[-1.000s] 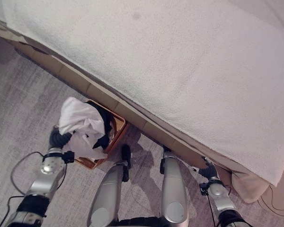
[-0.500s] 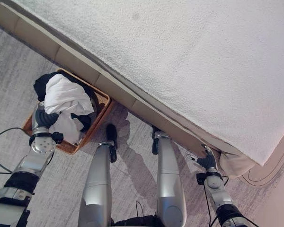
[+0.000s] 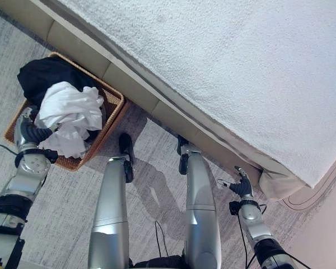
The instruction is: Pick up clothes into the bucket
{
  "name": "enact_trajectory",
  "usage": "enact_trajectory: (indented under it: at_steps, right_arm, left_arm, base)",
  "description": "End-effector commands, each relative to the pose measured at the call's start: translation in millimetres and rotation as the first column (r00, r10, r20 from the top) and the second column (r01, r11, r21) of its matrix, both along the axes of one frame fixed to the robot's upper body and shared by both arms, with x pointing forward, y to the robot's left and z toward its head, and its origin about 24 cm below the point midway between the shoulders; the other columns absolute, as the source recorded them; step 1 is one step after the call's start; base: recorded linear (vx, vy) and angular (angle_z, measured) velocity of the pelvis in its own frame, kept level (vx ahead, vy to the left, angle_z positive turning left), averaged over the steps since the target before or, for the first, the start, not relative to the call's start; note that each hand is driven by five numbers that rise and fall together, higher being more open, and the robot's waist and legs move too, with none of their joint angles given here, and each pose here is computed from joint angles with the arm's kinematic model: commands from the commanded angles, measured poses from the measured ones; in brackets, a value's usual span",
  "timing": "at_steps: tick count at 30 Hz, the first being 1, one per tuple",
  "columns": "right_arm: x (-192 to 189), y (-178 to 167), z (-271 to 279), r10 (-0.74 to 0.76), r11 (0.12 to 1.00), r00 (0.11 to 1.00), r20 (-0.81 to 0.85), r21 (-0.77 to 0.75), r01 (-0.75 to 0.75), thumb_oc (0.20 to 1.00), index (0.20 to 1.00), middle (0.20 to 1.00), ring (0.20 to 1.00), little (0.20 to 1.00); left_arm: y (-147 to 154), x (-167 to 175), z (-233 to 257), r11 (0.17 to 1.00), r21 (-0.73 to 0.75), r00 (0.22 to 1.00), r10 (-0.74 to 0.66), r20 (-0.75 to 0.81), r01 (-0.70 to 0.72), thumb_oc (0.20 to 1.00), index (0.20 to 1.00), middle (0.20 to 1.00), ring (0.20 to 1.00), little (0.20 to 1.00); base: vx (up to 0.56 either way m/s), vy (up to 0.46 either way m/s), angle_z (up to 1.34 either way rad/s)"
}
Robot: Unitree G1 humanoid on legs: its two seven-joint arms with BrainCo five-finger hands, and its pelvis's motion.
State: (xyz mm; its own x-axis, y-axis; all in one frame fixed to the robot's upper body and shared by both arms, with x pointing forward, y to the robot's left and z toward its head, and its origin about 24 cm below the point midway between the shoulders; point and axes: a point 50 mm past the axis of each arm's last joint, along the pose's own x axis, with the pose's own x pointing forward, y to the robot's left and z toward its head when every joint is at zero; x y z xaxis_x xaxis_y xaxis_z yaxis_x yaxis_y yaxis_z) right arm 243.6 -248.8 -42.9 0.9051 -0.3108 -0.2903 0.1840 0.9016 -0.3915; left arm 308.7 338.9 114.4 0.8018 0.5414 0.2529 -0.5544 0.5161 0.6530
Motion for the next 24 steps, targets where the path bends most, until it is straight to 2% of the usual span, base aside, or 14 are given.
enact_trajectory:
  at_steps: [1, 4, 7, 8, 9, 10, 11, 12, 14, 15, 16, 17, 21, 24]
  right_arm:
    - [-8, -11, -1, -0.033, 0.999, 0.999, -0.013, -0.015, 0.033, 1.000, 1.000, 1.000, 1.000, 1.000]
    - [-7, -10, -3, -0.032, 0.999, 0.999, -0.021, -0.015, 0.031, 1.000, 1.000, 1.000, 1.000, 1.000]
    - [-9, -11, -3, -0.038, 0.999, 0.999, -0.030, -0.017, 0.037, 1.000, 1.000, 1.000, 1.000, 1.000]
    - [-10, -12, -4, -0.043, 0.999, 0.998, -0.036, -0.023, 0.042, 1.000, 1.000, 1.000, 1.000, 1.000]
    - [-10, -12, -4, -0.043, 0.999, 0.998, -0.037, -0.024, 0.042, 1.000, 1.000, 1.000, 1.000, 1.000]
    - [-11, -13, -5, -0.047, 0.999, 0.998, -0.044, -0.028, 0.046, 1.000, 1.000, 1.000, 1.000, 1.000]
    - [-12, -16, -7, -0.061, 0.998, 0.996, -0.058, -0.035, 0.059, 1.000, 1.000, 1.000, 1.000, 1.000]
    - [-12, -16, -7, -0.061, 0.998, 0.996, -0.059, -0.035, 0.059, 1.000, 1.000, 1.000, 1.000, 1.000]
    - [-14, -25, -10, -0.090, 0.994, 0.992, -0.090, -0.065, 0.085, 1.000, 1.000, 1.000, 1.000, 1.000]
    - [-14, -25, -10, -0.090, 0.994, 0.992, -0.091, -0.065, 0.085, 1.000, 1.000, 1.000, 1.000, 1.000]
    - [-17, -31, -12, -0.112, 0.992, 0.987, -0.112, -0.074, 0.104, 1.000, 1.000, 1.000, 1.000, 1.000]
    - [-18, -31, -12, -0.112, 0.992, 0.987, -0.113, -0.074, 0.104, 1.000, 1.000, 1.000, 1.000, 1.000]
    - [-37, -36, -32, -0.106, 0.991, 0.968, -0.229, -0.104, 0.084, 1.000, 1.000, 1.000, 1.000, 1.000]
    - [-50, -32, -44, -0.099, 0.993, 0.954, -0.283, -0.086, 0.078, 1.000, 1.000, 1.000, 1.000, 1.000]
  left_arm:
    - [12, -11, -2, 0.997, 0.062, 0.998, 0.053, -0.013, -0.052, 1.000, 1.000, 1.000, 1.000, 1.000]
    - [10, -20, -18, 0.998, -0.015, 0.998, 0.063, -0.012, -0.063, 1.000, 1.000, 1.000, 1.000, 1.000]
    - [3, -29, -37, 0.984, -0.160, 0.997, 0.078, 0.016, -0.074, 1.000, 1.000, 1.000, 1.000, 1.000]
    - [-3, -34, -49, 0.963, -0.261, 0.996, 0.085, 0.039, -0.072, 1.000, 1.000, 1.000, 1.000, 1.000]
    - [-3, -34, -49, 0.962, -0.262, 0.996, 0.086, 0.038, -0.073, 1.000, 1.000, 1.000, 1.000, 1.000]
    - [-8, -37, -56, 0.944, -0.325, 0.996, 0.080, 0.050, -0.059, 1.000, 1.000, 1.000, 1.000, 1.000]
    - [-15, -38, -71, 0.903, -0.426, 0.996, 0.081, 0.042, -0.055, 1.000, 1.000, 1.000, 1.000, 1.000]
    - [-15, -39, -72, 0.903, -0.427, 0.996, 0.080, 0.041, -0.055, 1.000, 1.000, 1.000, 1.000, 1.000]
    - [-37, -41, -86, 0.801, -0.597, 0.994, 0.040, 0.106, 0.032, 1.000, 1.000, 1.000, 1.000, 1.000]
    - [-37, -41, -86, 0.801, -0.598, 0.994, 0.039, 0.106, 0.032, 1.000, 1.000, 1.000, 1.000, 1.000]
    - [-49, -44, -93, 0.721, -0.684, 0.988, -0.011, 0.151, 0.112, 1.000, 1.000, 1.000, 1.000, 1.000]
    - [-49, -44, -93, 0.721, -0.684, 0.989, -0.011, 0.150, 0.112, 1.000, 1.000, 1.000, 1.000, 1.000]
    - [-65, -55, -129, 0.617, -0.780, 0.995, -0.074, 0.073, 0.103, 1.000, 1.000, 1.000, 1.000, 1.000]
    - [-75, -63, -143, 0.570, -0.817, 0.995, -0.091, 0.047, 0.091, 1.000, 1.000, 1.000, 1.000, 1.000]
  base:
    - [-0.04, -0.017, -0.04]
    - [-0.02, -0.010, -0.02]
    - [-0.04, -0.018, -0.01]
    - [-0.02, -0.007, 0.04]
    - [0.00, 0.000, 0.00]
    - [0.00, 0.000, 0.00]
    - [-0.01, -0.023, 0.03]
    - [-0.01, -0.031, 0.01]
    - [-0.07, 0.005, -0.05]
    - [-0.05, 0.002, 0.05]
    - [0.02, -0.019, 0.14]
    - [0.03, -0.027, 0.18]
    - [0.07, -0.022, 0.07]
    - [0.10, -0.048, -0.02]
